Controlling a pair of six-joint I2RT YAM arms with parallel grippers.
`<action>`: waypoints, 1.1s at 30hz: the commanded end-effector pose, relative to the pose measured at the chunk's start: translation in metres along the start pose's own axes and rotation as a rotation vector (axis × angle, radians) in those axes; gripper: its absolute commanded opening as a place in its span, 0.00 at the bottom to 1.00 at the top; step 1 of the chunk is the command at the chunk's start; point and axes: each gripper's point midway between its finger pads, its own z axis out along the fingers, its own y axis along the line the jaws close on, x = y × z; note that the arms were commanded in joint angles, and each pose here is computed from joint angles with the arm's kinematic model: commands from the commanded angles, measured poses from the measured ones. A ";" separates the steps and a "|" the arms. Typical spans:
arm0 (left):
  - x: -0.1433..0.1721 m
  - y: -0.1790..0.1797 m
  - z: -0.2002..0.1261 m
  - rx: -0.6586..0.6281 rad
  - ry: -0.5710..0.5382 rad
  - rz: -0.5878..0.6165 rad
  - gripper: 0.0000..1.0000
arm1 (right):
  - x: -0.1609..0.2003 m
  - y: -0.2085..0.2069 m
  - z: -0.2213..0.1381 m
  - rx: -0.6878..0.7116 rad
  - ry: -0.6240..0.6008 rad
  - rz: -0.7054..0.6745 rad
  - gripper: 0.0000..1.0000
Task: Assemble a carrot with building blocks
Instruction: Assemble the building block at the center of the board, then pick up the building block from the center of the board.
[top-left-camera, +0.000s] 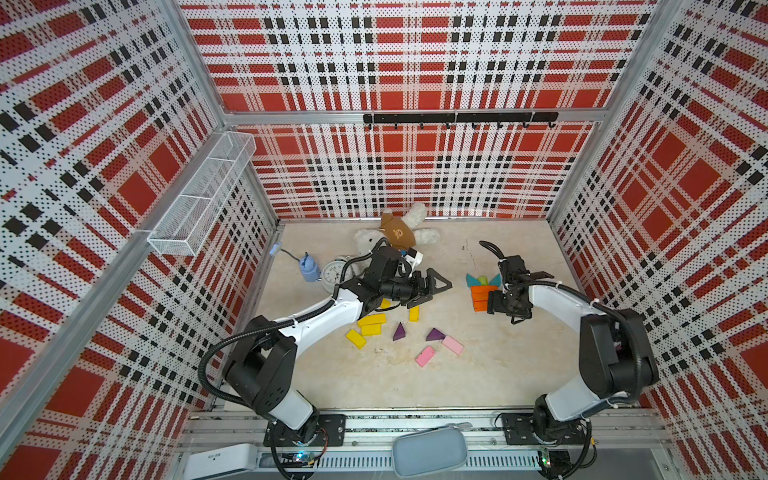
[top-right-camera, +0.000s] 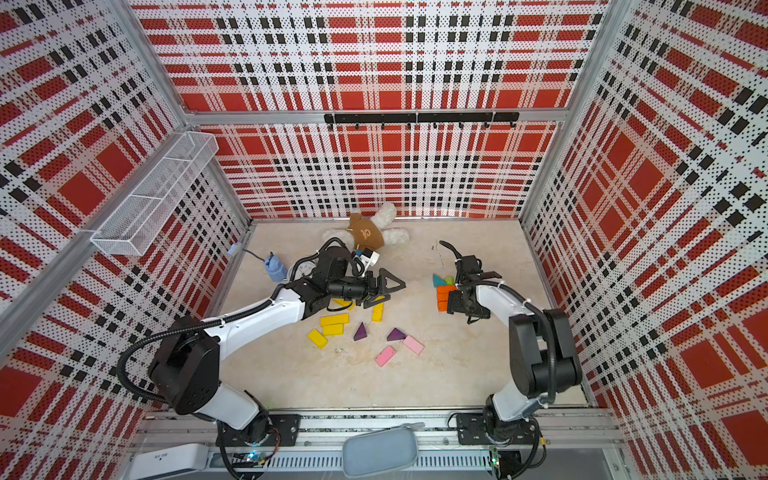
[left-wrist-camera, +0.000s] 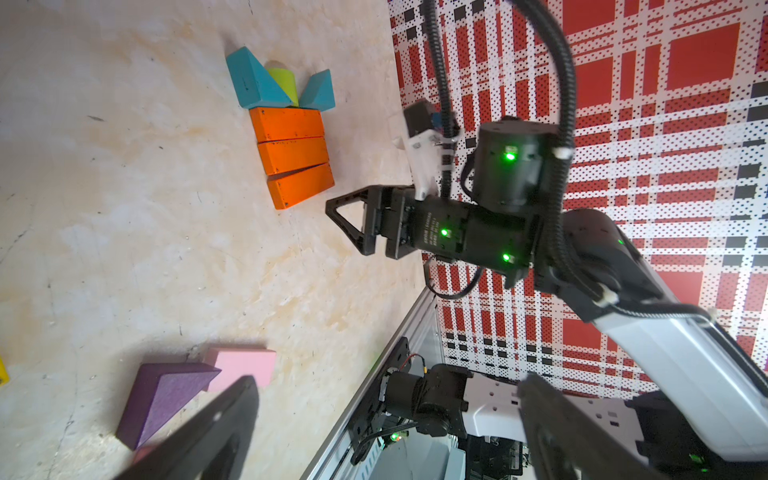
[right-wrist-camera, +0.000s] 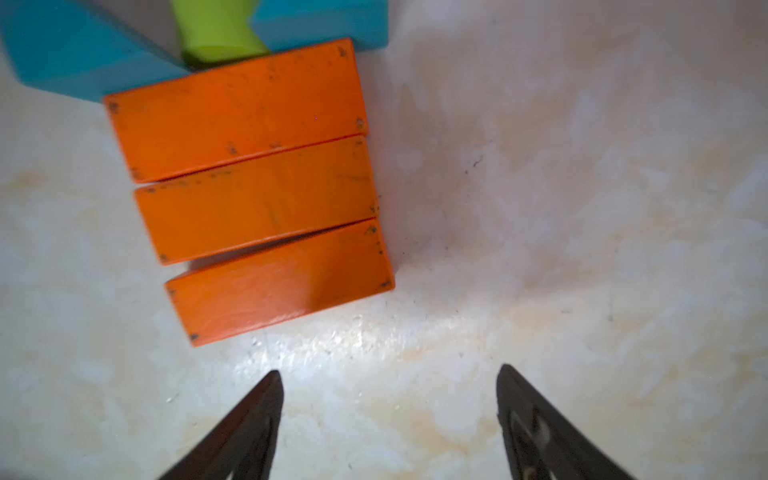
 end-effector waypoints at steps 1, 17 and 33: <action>-0.018 -0.001 -0.012 0.007 -0.063 0.011 1.00 | 0.014 0.024 -0.022 -0.045 -0.027 -0.027 0.83; -0.072 0.022 -0.065 -0.088 -0.262 0.015 1.00 | 0.061 0.091 -0.039 -0.068 0.031 -0.100 0.90; -0.048 0.005 -0.052 -0.134 -0.203 0.108 1.00 | 0.104 0.104 -0.031 -0.022 0.064 -0.110 0.95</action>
